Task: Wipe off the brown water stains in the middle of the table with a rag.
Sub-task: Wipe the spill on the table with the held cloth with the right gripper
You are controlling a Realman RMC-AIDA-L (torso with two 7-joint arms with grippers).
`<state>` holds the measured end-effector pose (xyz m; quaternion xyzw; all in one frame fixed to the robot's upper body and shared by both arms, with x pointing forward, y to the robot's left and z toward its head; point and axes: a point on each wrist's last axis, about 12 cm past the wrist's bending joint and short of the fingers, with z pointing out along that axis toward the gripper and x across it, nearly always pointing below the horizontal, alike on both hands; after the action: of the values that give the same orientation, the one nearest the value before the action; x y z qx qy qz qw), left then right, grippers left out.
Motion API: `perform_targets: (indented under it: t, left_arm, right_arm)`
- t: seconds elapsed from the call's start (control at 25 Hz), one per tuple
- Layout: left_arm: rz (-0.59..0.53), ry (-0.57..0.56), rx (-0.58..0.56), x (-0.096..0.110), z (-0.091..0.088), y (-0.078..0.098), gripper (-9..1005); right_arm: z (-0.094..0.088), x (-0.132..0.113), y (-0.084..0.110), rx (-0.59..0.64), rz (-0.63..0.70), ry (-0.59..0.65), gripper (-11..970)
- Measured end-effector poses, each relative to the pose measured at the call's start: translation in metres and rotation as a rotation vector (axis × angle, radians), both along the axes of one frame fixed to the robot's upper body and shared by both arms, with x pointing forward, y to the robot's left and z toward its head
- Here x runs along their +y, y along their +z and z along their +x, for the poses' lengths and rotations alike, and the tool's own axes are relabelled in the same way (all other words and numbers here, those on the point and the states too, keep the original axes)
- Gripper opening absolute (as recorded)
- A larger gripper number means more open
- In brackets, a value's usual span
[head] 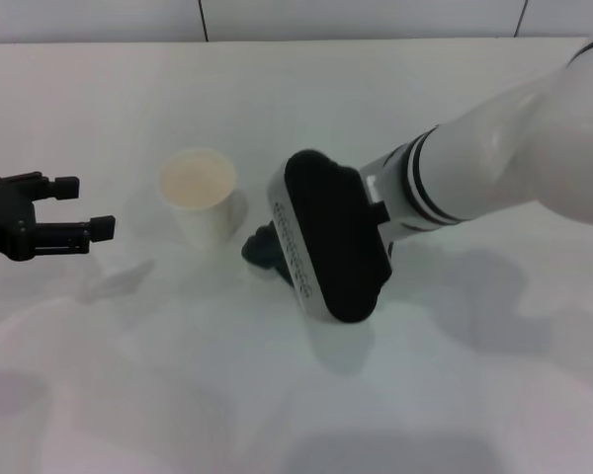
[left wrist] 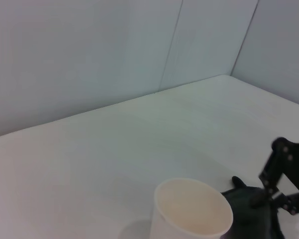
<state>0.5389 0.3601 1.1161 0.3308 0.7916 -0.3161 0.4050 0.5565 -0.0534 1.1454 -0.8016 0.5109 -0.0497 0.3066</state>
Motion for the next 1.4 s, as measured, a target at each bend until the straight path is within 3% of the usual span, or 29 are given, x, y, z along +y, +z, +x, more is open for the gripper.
perform_targets:
  t: [0.32, 0.52, 1.12, 1.4]
  left_arm:
    - [0.005, 0.008, 0.002, 0.003, -0.001, 0.000, 892]
    - [0.002, 0.011, -0.004, 0.003, 0.000, 0.000, 892]
    - [-0.001, 0.011, -0.005, 0.002, 0.000, 0.000, 891]
    - [-0.003, 0.011, -0.004, 0.001, 0.000, 0.000, 891]
  right_arm:
    - [-0.020, -0.004, 0.003, 0.043, -0.007, 0.094, 113]
    - [-0.022, -0.006, 0.004, 0.066, -0.016, 0.109, 113]
    - [0.003, -0.010, -0.004, -0.033, 0.030, 0.010, 110]
    - [0.020, -0.022, 0.003, -0.055, 0.045, -0.073, 111]
